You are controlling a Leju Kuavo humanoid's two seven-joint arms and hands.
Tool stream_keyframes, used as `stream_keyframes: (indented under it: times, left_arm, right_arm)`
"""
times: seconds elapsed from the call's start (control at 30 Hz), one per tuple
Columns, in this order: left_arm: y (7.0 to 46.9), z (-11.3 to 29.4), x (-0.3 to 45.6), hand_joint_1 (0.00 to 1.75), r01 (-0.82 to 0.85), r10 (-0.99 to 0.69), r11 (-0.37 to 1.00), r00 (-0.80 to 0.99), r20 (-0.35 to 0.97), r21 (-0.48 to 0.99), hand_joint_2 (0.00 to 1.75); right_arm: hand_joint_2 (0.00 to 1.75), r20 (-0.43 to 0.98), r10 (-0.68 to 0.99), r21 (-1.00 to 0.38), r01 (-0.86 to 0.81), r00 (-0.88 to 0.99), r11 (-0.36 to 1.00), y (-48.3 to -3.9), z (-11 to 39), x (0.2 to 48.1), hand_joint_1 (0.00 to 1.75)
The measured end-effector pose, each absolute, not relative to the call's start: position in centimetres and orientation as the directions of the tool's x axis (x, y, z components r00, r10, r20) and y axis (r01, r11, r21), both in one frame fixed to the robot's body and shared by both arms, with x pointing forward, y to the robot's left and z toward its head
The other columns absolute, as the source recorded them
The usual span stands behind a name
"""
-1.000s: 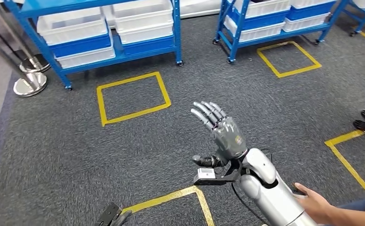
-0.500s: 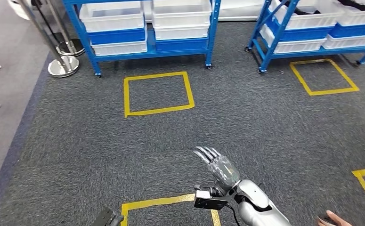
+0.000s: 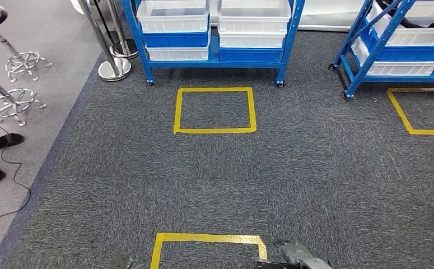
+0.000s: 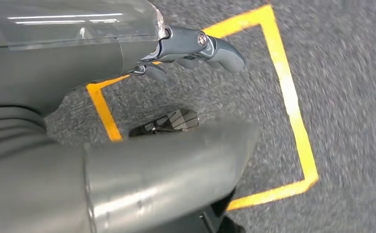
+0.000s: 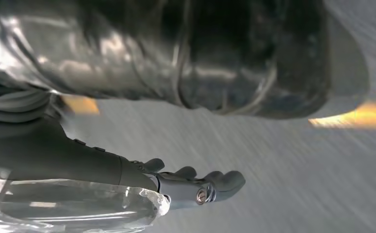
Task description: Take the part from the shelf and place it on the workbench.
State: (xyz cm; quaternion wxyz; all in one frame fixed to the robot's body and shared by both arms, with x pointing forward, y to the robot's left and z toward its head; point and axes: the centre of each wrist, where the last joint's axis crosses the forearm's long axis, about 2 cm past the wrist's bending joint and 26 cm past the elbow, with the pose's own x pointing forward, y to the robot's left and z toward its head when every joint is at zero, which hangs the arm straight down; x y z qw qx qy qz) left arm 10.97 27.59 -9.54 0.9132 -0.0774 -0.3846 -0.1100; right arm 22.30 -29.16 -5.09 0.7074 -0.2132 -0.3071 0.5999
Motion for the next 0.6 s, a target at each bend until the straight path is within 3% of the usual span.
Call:
stream_keyframes:
  times: [0.1,0.23,0.4,0.43,0.53,0.57,0.6]
  left_arm:
    - [27.8,-9.8,10.3,0.00,0.219,-0.122,0.974,0.706,0.698,-0.051,1.75]
    - [28.2,-10.3,8.2,0.00,0.176,-0.101,0.983,0.750,0.654,-0.050,1.75]
    - [28.1,-10.6,6.9,0.00,0.168,-0.100,0.984,0.783,0.614,-0.053,1.75]
    - [28.0,-10.7,6.5,0.00,0.171,-0.101,0.983,0.789,0.606,-0.059,1.75]
    - [27.7,-10.9,5.3,0.00,0.180,-0.095,0.980,0.794,0.600,-0.083,0.44]
    - [27.7,-10.9,5.1,0.00,0.184,-0.096,0.979,0.793,0.601,-0.086,0.00]
    - [27.6,-10.9,4.9,0.00,0.191,-0.102,0.978,0.792,0.601,-0.086,0.00]
  right_arm:
    - [0.00,0.183,0.924,-0.599,-0.707,0.336,0.376,-30.6,-6.3,20.2,0.00]
    - [1.75,0.204,0.815,-0.540,-0.632,0.543,0.556,-32.3,-7.7,17.2,0.00]
    - [1.75,0.221,0.740,-0.528,-0.560,0.635,0.638,-33.4,-8.4,14.9,0.00]
    - [1.31,0.229,0.728,-0.535,-0.541,0.646,0.649,-33.5,-8.5,14.5,0.00]
    - [0.00,0.270,0.693,-0.542,-0.489,0.669,0.684,-33.6,-8.8,13.7,0.00]
    - [0.00,0.286,0.685,-0.534,-0.482,0.670,0.695,-33.5,-8.9,13.5,0.00]
    - [0.00,0.301,0.680,-0.522,-0.481,0.669,0.704,-33.4,-8.9,13.4,0.00]
